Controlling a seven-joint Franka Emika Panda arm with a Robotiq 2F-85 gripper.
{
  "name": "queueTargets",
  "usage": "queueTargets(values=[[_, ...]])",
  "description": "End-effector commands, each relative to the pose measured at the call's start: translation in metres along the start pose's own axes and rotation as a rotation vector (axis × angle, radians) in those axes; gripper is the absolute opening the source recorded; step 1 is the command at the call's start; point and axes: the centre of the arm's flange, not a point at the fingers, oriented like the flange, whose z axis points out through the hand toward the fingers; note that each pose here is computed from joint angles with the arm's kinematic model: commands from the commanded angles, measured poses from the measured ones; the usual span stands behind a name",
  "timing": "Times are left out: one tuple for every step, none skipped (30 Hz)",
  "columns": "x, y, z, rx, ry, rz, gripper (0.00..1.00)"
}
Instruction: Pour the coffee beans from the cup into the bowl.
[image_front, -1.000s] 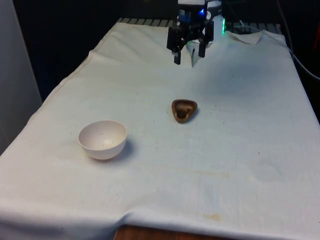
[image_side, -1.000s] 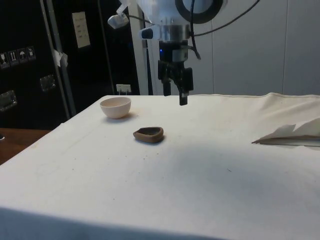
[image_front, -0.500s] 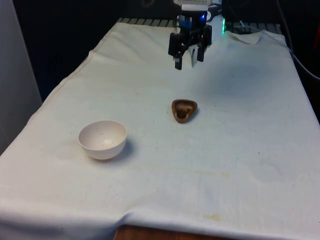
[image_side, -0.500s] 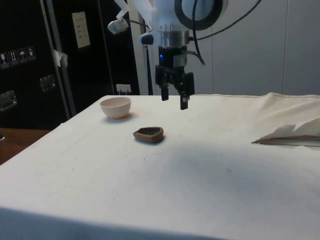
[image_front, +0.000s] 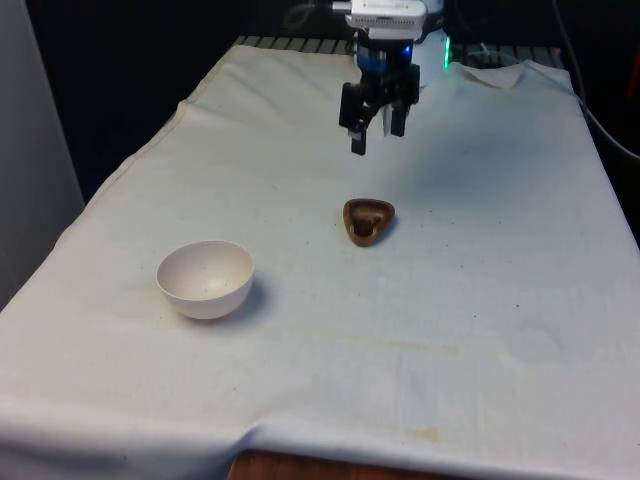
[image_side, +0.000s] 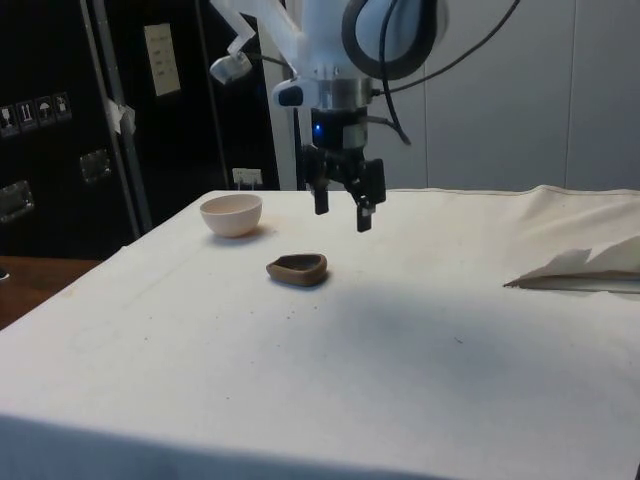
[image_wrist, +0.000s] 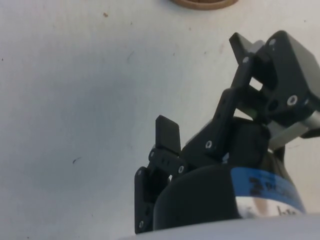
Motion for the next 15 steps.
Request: queueTargets(values=[[0.002,0.001,0.003,-0.009,0.001,-0.016,1.00],[0.002,0.002,0.004,-0.008,0.001,-0.022,1.00],[0.003,0.002,0.005,-0.007,0.001,-0.029,1.00],[0.003,0.003,0.008,-0.005,0.000,-0.041,1.00],[0.002,0.003,0.008,0.005,-0.004,-0.034,1.00],[0.003,0.004,0.009,-0.004,-0.001,-0.049,1.00],[0.003,0.004,0.010,-0.003,-0.001,-0.057,1.00],[0.004,0.004,0.011,-0.002,-0.002,-0.063,1.00],[0.004,0.005,0.012,-0.002,-0.003,-0.072,1.00],[0.003,0.005,0.013,-0.001,-0.004,-0.079,1.00],[0.003,0.005,0.014,-0.001,-0.004,-0.086,1.00],[0.003,0.005,0.015,0.000,-0.004,-0.093,1.00],[0.003,0.004,0.014,0.011,-0.008,-0.087,1.00],[0.003,0.006,0.017,0.001,-0.005,-0.109,1.00],[0.003,0.006,0.017,0.000,-0.005,-0.117,1.00]])
